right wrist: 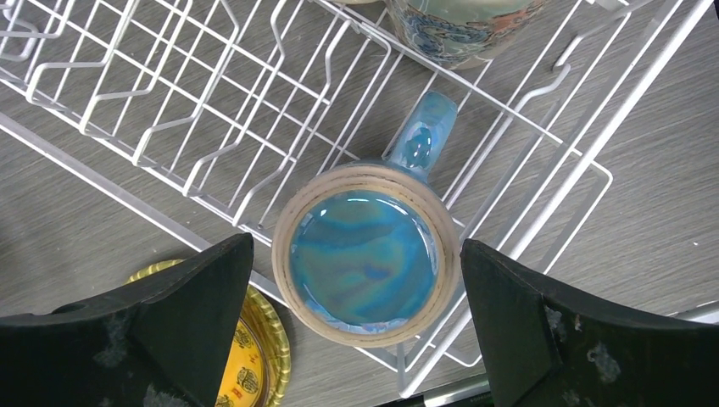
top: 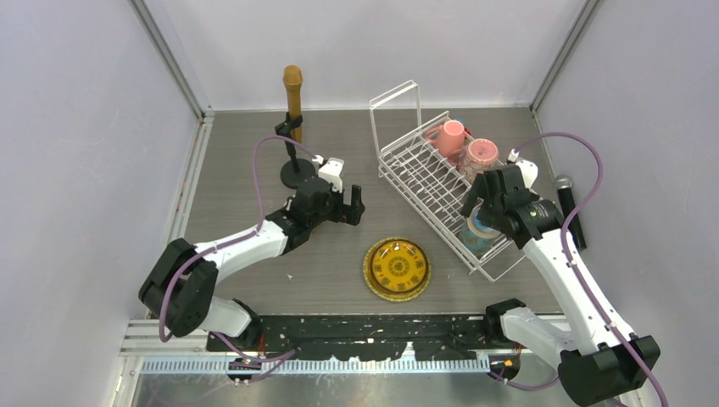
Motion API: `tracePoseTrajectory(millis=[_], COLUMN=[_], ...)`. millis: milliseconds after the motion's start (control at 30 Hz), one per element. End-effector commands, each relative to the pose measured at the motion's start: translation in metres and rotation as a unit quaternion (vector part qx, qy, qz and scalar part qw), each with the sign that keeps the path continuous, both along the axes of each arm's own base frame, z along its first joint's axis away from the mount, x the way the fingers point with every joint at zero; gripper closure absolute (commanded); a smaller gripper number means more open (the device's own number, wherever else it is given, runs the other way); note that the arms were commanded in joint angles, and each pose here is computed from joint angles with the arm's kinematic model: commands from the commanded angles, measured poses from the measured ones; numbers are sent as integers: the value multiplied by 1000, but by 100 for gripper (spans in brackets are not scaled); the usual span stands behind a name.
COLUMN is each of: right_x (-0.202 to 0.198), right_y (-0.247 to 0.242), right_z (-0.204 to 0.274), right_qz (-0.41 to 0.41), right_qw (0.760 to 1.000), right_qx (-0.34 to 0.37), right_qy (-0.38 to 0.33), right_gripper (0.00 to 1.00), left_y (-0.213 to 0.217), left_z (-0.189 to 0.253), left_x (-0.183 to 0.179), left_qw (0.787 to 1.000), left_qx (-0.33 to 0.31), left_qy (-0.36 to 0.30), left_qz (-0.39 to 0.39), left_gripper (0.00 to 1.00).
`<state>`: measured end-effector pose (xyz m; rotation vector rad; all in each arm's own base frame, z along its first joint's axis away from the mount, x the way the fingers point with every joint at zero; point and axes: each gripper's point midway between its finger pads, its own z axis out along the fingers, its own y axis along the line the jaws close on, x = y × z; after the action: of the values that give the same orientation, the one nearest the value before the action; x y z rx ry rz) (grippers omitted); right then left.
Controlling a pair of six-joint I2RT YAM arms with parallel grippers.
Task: Unload the mixed dishes from the dish rack
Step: Pick up the cup from the dish rack.
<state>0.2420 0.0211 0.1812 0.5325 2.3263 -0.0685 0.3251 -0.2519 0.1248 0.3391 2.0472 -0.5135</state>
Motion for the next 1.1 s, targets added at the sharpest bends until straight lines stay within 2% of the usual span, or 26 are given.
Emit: tracePoseTrajectory(millis=[0,467,1067], right_x=[6,-5,-3], right_y=[-3,-3,1], right_z=[8,-26,-74], right_qz=[-3,-3,-18], right_qw=[1000,997,993], right_qx=[-11,-19,-18], right_qy=[-1,70,115], right_gripper=[0,0,0], left_y=[-9,-8,-2], left_z=[29,29,34], left_x=[13,14,10], left_qw=[999,999,998], left_qx=[-25,-25,-25], left_qy=[-42,-43,-48], left_qz=[0,3,9], left_gripper=[0,0,0])
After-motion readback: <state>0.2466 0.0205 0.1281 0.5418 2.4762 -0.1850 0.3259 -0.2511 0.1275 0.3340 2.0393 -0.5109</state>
